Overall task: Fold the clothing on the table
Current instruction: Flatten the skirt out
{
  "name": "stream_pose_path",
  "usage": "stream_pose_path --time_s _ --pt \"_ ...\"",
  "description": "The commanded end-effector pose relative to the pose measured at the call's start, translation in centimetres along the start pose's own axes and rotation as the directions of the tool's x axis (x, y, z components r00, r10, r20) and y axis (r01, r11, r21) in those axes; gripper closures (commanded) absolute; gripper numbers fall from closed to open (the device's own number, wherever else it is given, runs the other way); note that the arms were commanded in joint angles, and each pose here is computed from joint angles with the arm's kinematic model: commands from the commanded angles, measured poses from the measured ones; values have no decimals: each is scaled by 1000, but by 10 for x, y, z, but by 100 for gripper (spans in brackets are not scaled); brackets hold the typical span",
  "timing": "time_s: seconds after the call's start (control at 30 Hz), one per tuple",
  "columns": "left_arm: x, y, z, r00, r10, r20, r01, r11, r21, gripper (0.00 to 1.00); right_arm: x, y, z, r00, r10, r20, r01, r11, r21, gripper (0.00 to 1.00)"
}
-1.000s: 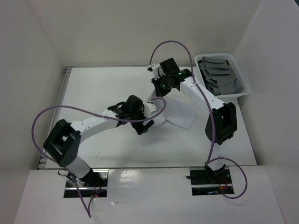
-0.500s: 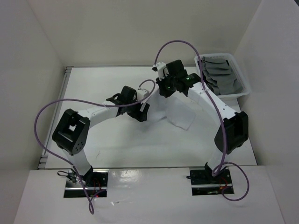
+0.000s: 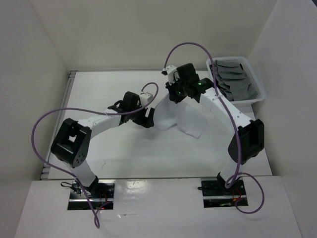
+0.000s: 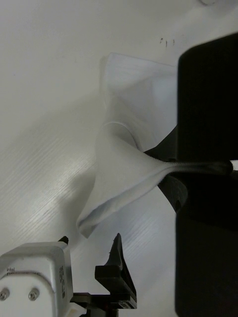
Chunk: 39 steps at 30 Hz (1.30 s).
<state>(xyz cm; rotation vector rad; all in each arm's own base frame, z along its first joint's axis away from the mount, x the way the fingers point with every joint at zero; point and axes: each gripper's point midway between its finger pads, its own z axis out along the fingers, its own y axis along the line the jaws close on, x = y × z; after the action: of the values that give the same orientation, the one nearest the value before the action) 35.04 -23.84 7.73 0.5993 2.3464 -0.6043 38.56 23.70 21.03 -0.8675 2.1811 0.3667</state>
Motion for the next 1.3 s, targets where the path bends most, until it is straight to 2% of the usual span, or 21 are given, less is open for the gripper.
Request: stream_pose_path --time_s 0.0,0.33,0.47,0.57,0.67,0.7,0.73,0.83,0.87,1.03,1.13,1.27 --pt "-12 -7 7 1000 -5 31 3 998 61 12 -29 4 -25 993 -27 117 26 1000 11 100" --pt "-10 -1 24 999 23 28 -25 998 60 22 -31 10 -37 989 -32 143 33 999 -5 100" --pt "-24 -3 23 997 43 64 -48 996 70 30 -29 13 -43 988 -33 149 35 999 -13 100" --pt "-29 -4 22 996 55 75 -60 996 70 39 -28 13 -45 988 -33 150 35 999 -13 100" --pt "-34 -5 18 993 81 91 -87 994 68 56 -25 14 -46 989 -32 147 35 999 -14 100" --pt "-42 -8 10 989 88 118 -97 993 68 61 -25 14 -46 989 -32 147 35 999 -14 100" --pt "-46 -4 7 987 95 129 -103 993 60 70 -24 15 -48 989 -32 147 35 999 -14 100" --pt "-58 -4 -8 980 108 165 -117 992 50 82 -18 15 -47 990 -39 137 42 999 -15 100" --pt "-56 1 -14 983 95 155 -102 994 40 90 -15 16 -48 990 -39 136 42 999 -15 100" --pt "-91 7 -69 955 159 249 -161 987 -15 99 -4 8 -57 991 -59 116 54 998 43 100" --pt "-115 3 -123 907 231 351 -218 973 -79 99 -5 10 -69 988 -72 134 66 997 48 100" --pt "-125 -1 -164 890 264 371 -236 964 -121 99 -8 11 -82 985 -84 150 77 996 54 100"
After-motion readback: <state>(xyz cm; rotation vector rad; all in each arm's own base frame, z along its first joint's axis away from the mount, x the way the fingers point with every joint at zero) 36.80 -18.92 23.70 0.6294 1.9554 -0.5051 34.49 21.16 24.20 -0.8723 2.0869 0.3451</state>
